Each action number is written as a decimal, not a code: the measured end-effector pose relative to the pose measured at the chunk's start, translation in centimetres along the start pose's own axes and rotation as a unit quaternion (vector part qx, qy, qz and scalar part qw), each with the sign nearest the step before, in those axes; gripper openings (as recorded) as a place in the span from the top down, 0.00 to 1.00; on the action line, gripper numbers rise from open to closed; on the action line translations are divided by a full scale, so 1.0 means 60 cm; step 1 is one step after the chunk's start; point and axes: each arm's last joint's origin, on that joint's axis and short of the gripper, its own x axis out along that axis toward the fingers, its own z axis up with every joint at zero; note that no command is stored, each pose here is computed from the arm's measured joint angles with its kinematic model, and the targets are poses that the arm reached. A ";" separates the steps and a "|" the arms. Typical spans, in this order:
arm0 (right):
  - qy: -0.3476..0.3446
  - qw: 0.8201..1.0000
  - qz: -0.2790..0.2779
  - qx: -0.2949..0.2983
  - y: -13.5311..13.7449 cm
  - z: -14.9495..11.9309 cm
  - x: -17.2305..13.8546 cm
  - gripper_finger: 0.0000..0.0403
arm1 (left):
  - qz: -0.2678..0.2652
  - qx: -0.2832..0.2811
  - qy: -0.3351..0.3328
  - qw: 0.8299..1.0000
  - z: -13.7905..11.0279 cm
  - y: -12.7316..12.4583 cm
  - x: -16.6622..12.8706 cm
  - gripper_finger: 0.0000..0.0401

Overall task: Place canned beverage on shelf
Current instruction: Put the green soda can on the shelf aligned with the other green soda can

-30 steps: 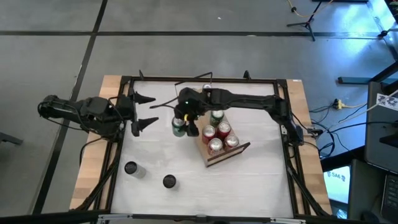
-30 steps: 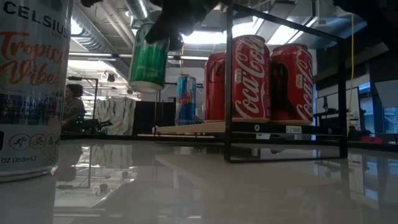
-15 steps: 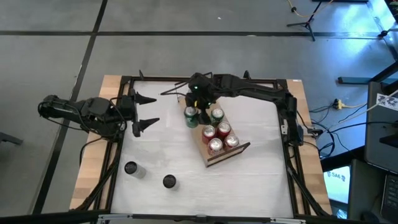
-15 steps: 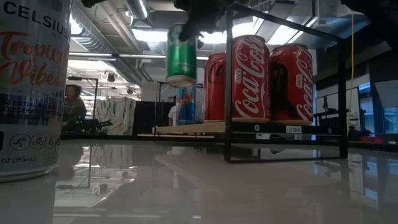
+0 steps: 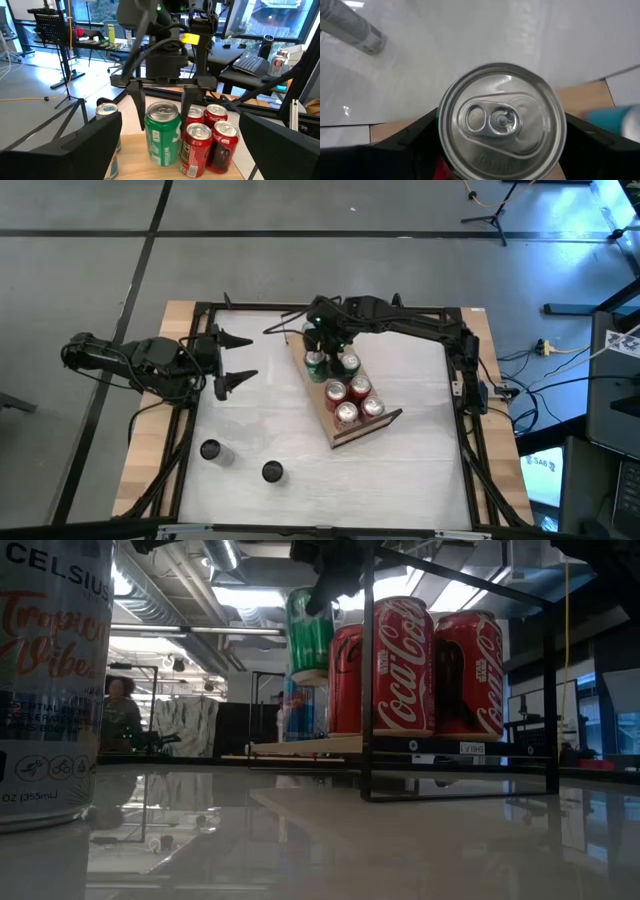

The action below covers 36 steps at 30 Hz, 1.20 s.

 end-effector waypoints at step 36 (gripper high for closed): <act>0.034 0.997 -0.037 0.058 -0.005 -0.039 0.074 0.24 | 0.002 0.010 0.011 1.000 -0.004 0.000 0.000 0.02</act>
